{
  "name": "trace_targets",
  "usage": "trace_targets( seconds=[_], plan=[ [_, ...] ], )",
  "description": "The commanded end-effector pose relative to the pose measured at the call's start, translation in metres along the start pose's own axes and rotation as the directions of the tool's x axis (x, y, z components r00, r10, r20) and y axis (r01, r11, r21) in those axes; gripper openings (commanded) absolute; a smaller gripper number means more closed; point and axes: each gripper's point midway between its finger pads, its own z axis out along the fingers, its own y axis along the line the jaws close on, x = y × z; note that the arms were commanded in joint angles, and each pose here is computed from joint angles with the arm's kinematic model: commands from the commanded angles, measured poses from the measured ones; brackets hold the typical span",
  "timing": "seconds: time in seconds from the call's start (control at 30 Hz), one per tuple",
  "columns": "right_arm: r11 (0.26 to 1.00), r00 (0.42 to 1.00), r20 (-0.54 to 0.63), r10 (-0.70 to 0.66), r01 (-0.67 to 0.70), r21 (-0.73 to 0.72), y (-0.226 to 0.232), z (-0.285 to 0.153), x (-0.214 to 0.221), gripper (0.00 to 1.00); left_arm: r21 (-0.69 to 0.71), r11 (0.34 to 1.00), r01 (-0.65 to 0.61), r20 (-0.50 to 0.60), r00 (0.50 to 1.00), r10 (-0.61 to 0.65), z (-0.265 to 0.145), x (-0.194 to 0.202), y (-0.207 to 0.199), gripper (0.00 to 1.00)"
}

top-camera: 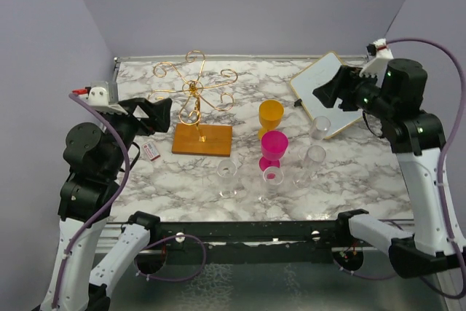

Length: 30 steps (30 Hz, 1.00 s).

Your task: Place the wine glass upside down on the wine glass rack

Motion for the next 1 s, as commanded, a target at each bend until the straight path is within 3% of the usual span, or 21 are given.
trace_targets(
  seconds=[0.0, 0.13, 0.3, 0.53, 0.7, 0.97],
  plan=[
    [0.998, 0.967, -0.252, 0.034, -0.044, -0.035, -0.004, 0.023, 0.044, 0.66, 0.059, 0.998, 0.025, -0.002, 1.000, -0.024, -0.006, -0.005, -0.013, 0.99],
    [0.998, 0.928, -0.369, 0.046, -0.057, -0.020, -0.006, 0.052, 0.069, 0.60, 0.101, 0.995, 0.025, -0.005, 1.000, -0.024, -0.004, -0.013, -0.023, 0.99],
    [1.000, 0.877, -0.480, -0.004, 0.014, 0.018, 0.012, 0.088, 0.109, 0.59, 0.100, 0.995, 0.023, 0.016, 1.000, -0.025, -0.002, -0.026, -0.026, 0.99],
    [0.995, 0.820, -0.567, -0.077, 0.102, 0.013, 0.036, 0.130, 0.153, 0.53, 0.108, 0.993, 0.042, 0.022, 0.999, -0.044, -0.001, -0.033, -0.030, 0.99],
    [0.984, 0.794, -0.596, -0.120, 0.174, 0.035, 0.040, 0.157, 0.173, 0.47, 0.111, 0.993, 0.051, 0.017, 0.998, -0.053, 0.002, -0.034, -0.031, 0.99],
    [0.971, 0.801, -0.577, -0.159, 0.233, 0.057, 0.043, 0.180, 0.161, 0.43, 0.113, 0.993, 0.043, 0.032, 0.998, -0.047, 0.001, -0.041, -0.032, 0.99]
  ],
)
